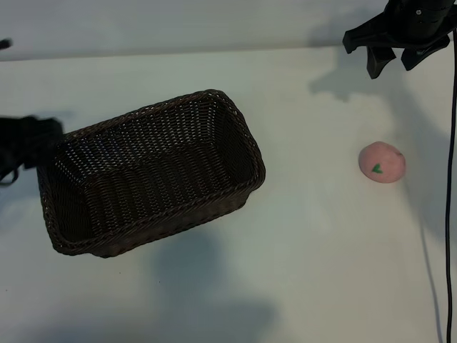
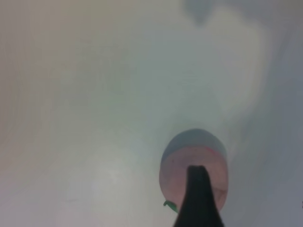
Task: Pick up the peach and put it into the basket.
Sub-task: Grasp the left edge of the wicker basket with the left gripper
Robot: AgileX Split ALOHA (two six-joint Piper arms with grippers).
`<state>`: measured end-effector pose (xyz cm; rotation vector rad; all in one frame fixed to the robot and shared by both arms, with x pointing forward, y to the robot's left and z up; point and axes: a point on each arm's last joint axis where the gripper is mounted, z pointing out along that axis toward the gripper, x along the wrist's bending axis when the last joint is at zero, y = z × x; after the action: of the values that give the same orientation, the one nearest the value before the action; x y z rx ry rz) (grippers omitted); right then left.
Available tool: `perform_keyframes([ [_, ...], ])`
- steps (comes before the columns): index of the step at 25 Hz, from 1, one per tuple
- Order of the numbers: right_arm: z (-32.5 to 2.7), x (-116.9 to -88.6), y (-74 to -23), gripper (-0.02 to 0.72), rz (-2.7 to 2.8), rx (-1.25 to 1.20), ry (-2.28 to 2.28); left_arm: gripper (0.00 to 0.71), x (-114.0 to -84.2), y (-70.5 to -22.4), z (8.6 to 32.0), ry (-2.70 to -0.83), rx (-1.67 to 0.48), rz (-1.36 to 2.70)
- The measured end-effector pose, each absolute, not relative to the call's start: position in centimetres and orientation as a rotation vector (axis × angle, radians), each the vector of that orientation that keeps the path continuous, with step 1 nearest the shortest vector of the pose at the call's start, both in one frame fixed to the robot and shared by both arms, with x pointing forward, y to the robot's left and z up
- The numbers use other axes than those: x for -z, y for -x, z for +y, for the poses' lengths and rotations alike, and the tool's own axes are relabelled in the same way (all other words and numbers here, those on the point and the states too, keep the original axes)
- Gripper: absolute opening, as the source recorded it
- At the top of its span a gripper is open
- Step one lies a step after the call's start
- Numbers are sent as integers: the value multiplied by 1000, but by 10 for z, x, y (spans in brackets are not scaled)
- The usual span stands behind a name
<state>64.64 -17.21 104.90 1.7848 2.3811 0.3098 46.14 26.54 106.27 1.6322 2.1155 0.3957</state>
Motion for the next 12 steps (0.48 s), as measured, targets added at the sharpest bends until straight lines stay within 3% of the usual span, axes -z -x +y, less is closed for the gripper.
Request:
perform_keyframes([
  [5,-172,-1049,-646,505,2383,-309,-1782,599,-1047,-442,276,-1546,-450,2227],
  [12,-172,-1049,-646,505,2386,-309,-1778,599,-1012,-458,273,-1558,-406,2305],
])
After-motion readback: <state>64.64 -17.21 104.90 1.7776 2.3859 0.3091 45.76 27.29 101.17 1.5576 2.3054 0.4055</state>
